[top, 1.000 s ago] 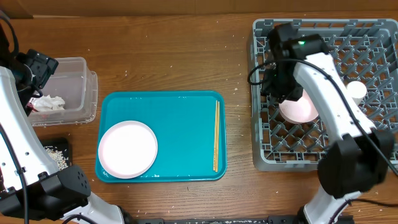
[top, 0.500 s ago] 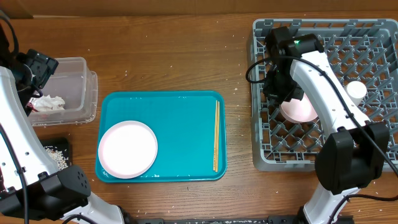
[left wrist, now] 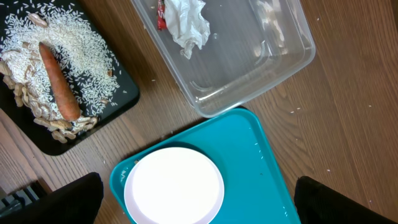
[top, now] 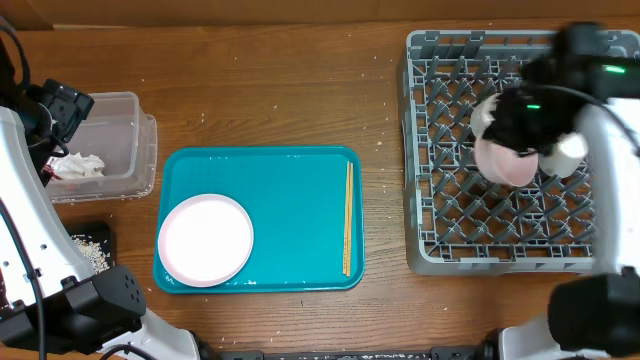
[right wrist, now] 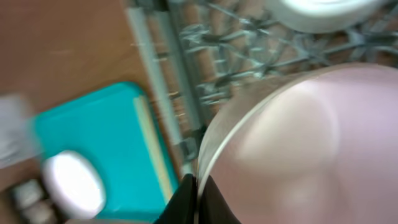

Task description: Sort waste into correct bins and load items into the dishwasher

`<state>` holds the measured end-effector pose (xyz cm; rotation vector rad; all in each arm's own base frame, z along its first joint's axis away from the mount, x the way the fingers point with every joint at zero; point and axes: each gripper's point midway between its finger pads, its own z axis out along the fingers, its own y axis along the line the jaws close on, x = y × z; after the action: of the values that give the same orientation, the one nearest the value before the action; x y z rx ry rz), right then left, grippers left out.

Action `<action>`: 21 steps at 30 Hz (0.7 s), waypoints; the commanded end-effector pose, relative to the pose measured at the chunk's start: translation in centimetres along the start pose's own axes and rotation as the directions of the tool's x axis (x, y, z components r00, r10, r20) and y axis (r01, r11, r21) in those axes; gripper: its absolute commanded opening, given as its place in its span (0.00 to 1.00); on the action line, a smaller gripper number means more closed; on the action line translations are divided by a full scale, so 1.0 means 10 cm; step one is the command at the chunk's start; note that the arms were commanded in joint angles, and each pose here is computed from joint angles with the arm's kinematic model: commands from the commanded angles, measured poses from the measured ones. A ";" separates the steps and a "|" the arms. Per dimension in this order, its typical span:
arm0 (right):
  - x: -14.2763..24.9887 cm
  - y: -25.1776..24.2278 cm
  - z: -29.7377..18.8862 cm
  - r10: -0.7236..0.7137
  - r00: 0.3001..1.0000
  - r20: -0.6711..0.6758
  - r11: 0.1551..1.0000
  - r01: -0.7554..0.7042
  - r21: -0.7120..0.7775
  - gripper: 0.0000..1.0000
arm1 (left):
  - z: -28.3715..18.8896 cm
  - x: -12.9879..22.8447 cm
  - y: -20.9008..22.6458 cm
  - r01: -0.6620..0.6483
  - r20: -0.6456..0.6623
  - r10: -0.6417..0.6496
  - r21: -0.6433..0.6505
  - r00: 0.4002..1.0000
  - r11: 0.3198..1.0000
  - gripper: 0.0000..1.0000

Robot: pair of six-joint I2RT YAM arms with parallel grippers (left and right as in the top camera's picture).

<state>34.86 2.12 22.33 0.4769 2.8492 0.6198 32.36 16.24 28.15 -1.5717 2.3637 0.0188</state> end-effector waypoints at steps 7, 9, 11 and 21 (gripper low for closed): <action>0.24 0.15 -0.09 -0.121 0.993 -0.008 0.806 0.093 -0.584 0.04 | 0.01 0.00 0.00 0.000 0.004 0.000 -0.012 1.000 1.000 1.00; 0.28 0.03 -0.02 -0.095 0.995 -0.010 0.784 0.069 -0.617 0.04 | 0.01 0.00 0.00 0.000 0.004 0.000 -0.012 1.000 1.000 1.00; 0.31 -0.13 0.09 -0.051 0.998 -0.023 0.786 0.026 -0.618 0.04 | 0.01 0.00 0.00 0.000 0.004 0.000 -0.012 1.000 1.000 1.00; 0.27 -0.73 0.16 0.129 0.992 -0.009 0.798 -0.109 -0.592 0.04 | 0.01 0.00 0.00 0.000 0.004 0.000 -0.012 1.000 1.000 1.00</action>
<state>31.18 -1.39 18.36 0.5082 2.4020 1.4779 32.36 16.24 28.15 -1.5715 2.3634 0.0187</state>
